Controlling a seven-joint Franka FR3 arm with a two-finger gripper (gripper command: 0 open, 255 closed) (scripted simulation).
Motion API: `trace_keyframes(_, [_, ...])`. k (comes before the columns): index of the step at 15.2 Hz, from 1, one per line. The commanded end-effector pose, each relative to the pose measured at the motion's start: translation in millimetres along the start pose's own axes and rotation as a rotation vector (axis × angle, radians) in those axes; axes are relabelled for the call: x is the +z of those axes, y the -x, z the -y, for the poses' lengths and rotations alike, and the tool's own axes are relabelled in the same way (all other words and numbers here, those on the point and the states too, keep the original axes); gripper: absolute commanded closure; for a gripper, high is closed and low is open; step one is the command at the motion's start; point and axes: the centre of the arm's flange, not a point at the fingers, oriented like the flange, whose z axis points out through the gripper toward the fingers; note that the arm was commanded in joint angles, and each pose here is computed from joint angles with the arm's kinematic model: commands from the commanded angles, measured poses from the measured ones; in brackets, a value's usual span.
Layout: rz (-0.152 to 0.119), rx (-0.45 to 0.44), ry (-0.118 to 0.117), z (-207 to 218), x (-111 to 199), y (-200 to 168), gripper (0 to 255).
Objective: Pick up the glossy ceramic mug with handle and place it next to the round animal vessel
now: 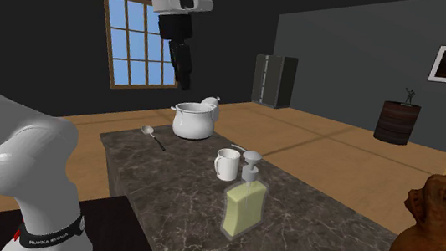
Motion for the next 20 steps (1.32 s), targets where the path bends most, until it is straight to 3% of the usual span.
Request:
trace_keyframes(1, [0.000,0.000,0.000,0,0,0,0])
trace_keyframes(20, [0.074,0.093,0.112,116,202,-125,0])
